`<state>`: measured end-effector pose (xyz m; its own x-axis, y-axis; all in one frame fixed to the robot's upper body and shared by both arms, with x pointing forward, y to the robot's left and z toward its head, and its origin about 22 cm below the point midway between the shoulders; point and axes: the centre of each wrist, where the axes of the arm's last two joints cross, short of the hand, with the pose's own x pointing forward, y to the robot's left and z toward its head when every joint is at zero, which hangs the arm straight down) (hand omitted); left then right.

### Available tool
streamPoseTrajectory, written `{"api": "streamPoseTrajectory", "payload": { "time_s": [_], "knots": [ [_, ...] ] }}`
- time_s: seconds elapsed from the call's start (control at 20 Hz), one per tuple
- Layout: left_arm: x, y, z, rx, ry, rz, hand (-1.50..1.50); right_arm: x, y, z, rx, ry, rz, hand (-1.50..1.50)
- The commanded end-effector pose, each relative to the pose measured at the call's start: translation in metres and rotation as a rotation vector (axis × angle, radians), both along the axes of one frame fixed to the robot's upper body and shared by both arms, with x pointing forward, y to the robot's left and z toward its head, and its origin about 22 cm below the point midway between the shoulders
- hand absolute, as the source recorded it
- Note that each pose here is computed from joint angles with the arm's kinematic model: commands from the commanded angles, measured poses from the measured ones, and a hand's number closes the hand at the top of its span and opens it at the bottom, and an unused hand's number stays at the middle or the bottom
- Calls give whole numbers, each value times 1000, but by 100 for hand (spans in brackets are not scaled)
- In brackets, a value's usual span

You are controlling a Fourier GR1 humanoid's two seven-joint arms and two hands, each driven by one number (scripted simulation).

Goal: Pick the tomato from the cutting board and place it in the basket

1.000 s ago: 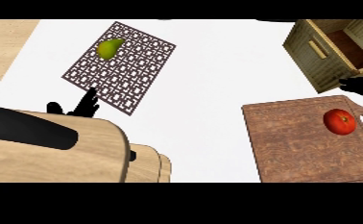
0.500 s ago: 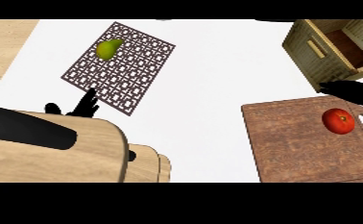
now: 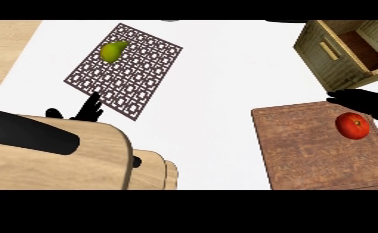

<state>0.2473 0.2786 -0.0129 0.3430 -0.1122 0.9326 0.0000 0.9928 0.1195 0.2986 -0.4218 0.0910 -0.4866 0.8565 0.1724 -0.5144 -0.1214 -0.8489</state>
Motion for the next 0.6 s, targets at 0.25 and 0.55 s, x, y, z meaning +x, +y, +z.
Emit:
{"api": "streamPoseTrajectory", "payload": {
  "time_s": [0.25,0.55],
  "knots": [
    [-38,14,-41,34,197,62,0,6,4,-12,26,1,16,-150],
    [-35,11,-41,20,201,62,0,3,2,-30,9,20,3,-150]
  ]
}}
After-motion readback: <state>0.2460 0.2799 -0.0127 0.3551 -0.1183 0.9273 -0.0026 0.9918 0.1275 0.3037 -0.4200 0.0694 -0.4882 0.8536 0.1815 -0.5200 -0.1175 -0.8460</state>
